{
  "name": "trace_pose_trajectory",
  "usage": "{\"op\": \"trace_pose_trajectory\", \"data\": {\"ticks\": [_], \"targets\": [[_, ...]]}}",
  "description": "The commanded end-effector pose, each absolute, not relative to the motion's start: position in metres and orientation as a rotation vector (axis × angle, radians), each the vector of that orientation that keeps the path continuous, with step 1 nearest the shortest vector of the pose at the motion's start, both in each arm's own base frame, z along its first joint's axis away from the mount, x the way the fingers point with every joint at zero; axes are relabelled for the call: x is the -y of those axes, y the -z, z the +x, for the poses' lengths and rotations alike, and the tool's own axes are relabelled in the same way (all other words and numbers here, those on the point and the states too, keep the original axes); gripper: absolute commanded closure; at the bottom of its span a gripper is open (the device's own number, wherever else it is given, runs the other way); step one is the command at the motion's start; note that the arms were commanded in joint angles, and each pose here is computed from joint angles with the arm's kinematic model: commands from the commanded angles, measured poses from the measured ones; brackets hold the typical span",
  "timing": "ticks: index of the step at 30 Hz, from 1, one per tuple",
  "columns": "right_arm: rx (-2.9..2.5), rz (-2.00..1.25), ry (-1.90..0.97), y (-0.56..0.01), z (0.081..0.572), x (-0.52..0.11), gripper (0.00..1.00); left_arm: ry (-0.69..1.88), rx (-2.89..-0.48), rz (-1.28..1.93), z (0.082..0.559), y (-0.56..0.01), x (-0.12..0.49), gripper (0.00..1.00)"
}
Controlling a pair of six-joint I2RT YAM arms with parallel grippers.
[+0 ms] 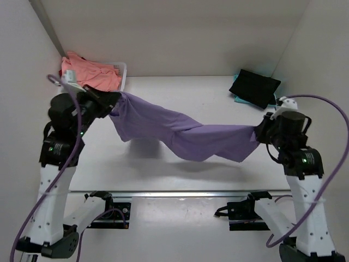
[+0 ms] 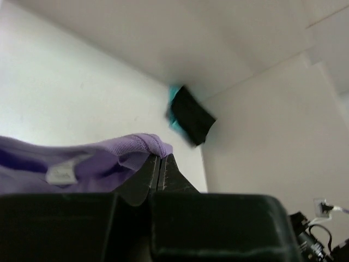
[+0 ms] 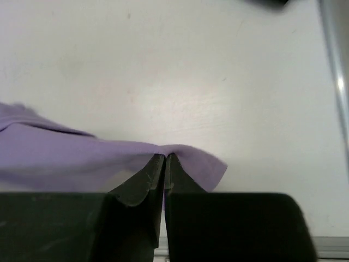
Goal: Fold and stack the t-shirts
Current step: Flatten out the tshirt
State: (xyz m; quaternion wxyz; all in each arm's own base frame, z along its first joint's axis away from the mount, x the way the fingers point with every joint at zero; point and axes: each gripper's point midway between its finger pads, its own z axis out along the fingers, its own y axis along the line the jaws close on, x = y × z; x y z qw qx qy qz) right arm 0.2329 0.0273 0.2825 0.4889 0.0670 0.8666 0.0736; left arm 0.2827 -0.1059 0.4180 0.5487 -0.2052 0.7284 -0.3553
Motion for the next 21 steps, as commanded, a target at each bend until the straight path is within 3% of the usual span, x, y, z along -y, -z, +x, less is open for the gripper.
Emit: {"op": "trace_pose_trajectory", "data": {"ticks": [1, 6, 10, 18, 21], "targets": [[-1.921, 0.162, -0.068, -0.336, 0.218, -0.004, 1.0, 0.788, -1.483, -0.499, 0.241, -0.496, 0.074, 1.0], [-1.722, 0.173, 0.051, -0.387, 0.193, 0.022, 1.0, 0.765, -1.371, -0.514, 0.198, -0.541, 0.054, 1.0], [-1.706, 0.178, 0.097, -0.394, 0.193, 0.029, 1.0, 0.762, -1.323, -0.568, 0.195, -0.544, 0.046, 1.0], [-1.838, 0.194, -0.004, -0.344, 0.257, 0.02, 0.99, 0.769, -1.513, -0.597, 0.317, -0.468, 0.079, 1.0], [-1.932, 0.226, -0.078, -0.305, 0.292, 0.013, 1.0, 0.728, -1.672, -0.645, 0.385, -0.401, 0.095, 1.0]]}}
